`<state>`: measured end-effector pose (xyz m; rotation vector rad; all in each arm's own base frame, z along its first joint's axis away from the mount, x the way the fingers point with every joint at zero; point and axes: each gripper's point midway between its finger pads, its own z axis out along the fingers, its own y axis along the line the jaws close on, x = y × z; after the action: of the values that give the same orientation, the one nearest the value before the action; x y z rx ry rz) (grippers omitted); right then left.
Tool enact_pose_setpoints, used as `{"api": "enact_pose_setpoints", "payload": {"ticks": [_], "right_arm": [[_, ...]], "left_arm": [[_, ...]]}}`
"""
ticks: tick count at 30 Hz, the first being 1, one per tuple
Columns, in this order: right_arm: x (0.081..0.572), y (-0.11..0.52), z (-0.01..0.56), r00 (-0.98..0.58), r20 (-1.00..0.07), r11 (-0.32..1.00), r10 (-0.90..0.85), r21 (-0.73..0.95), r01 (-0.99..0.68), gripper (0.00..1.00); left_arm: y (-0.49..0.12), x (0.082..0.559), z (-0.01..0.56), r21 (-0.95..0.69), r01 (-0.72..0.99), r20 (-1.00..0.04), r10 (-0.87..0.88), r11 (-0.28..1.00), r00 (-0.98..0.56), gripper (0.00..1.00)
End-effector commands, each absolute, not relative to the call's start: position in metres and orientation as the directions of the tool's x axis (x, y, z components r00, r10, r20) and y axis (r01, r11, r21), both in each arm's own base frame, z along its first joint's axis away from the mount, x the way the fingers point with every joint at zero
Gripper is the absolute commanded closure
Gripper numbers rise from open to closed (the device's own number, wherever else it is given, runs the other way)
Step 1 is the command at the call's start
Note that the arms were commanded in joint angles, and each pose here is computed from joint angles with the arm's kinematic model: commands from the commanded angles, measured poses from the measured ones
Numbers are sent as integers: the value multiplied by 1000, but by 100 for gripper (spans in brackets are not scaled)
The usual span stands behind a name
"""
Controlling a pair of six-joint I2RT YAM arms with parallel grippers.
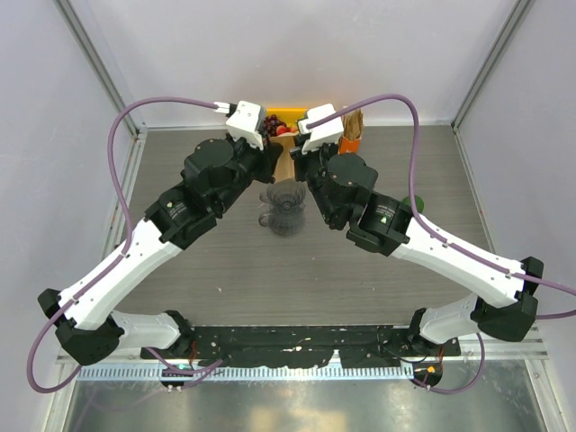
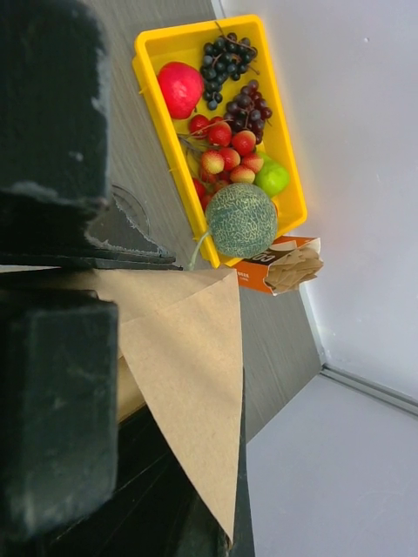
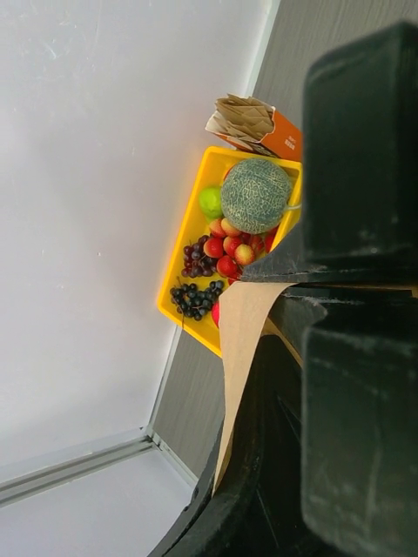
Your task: Place the coffee filter in the dripper
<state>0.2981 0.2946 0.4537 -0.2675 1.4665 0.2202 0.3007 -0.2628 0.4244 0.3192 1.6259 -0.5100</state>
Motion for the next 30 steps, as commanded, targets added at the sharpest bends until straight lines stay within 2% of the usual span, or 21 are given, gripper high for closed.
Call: {"api": "enact_pose_setpoints", "payload": {"ticks": [1, 2, 4, 9, 11, 12, 13, 15, 16, 17, 18, 19, 20, 21, 25, 30], "right_arm": [[304, 267, 482, 147, -987, 976, 61, 28, -214, 95], [304, 267, 482, 149, -987, 974, 61, 26, -225, 95], [302, 268, 482, 155, -986, 967, 57, 16, -254, 95], [293, 265, 479, 207, -978, 929, 14, -64, -364, 95], [286, 258, 481, 261, -965, 911, -4, -111, -398, 95], [277, 250, 491, 298, -954, 900, 11, -120, -418, 95], [270, 237, 497, 373, -928, 879, -5, -182, -441, 95], [252, 240, 488, 464, -884, 807, -54, -312, -500, 95], [232, 237, 503, 548, -836, 770, -22, -364, -524, 95], [228, 241, 491, 598, -797, 727, -83, -459, -510, 95], [199, 246, 498, 679, -733, 644, -33, -535, -547, 95], [193, 250, 480, 727, -680, 577, -93, -632, -517, 95], [167, 252, 479, 787, -615, 492, -40, -698, -520, 95], [161, 256, 460, 830, -553, 414, -79, -775, -477, 95], [107, 262, 420, 938, -347, 113, 18, -931, -347, 95], [88, 266, 405, 966, -246, -5, 81, -969, -247, 95]], "left_arm": [[-247, 302, 443, -135, 446, -990, -108, 885, -87, 100], [-248, 301, 445, -136, 453, -990, -110, 881, -83, 98], [-253, 295, 450, -114, 502, -993, -96, 857, -63, 77], [-255, 265, 459, -18, 644, -1000, -23, 765, -1, 36], [-250, 246, 458, -3, 702, -1000, -2, 712, -2, 9], [-244, 237, 454, -6, 745, -1000, -1, 667, -7, 1], [-239, 205, 447, -33, 861, -999, -20, 508, -26, 1], [-225, 180, 447, -60, 914, -997, -62, 401, -38, 0], [-223, 165, 445, -56, 945, -998, -52, 323, -41, 1], [-219, 158, 441, -54, 956, -998, -28, 289, -47, 0], [-216, 152, 440, -14, 968, -1000, 8, 251, -17, 1], [-215, 146, 435, 6, 977, -999, 48, 213, -4, 0], [-213, 141, 433, 31, 983, -996, 86, 179, 15, 0], [-213, 135, 433, 61, 990, -992, 114, 131, 46, 1], [-217, 123, 421, 6, 1000, -977, 215, 18, 2, 1], [-230, 111, 399, 124, 989, -903, 404, -84, 147, 1]]}}
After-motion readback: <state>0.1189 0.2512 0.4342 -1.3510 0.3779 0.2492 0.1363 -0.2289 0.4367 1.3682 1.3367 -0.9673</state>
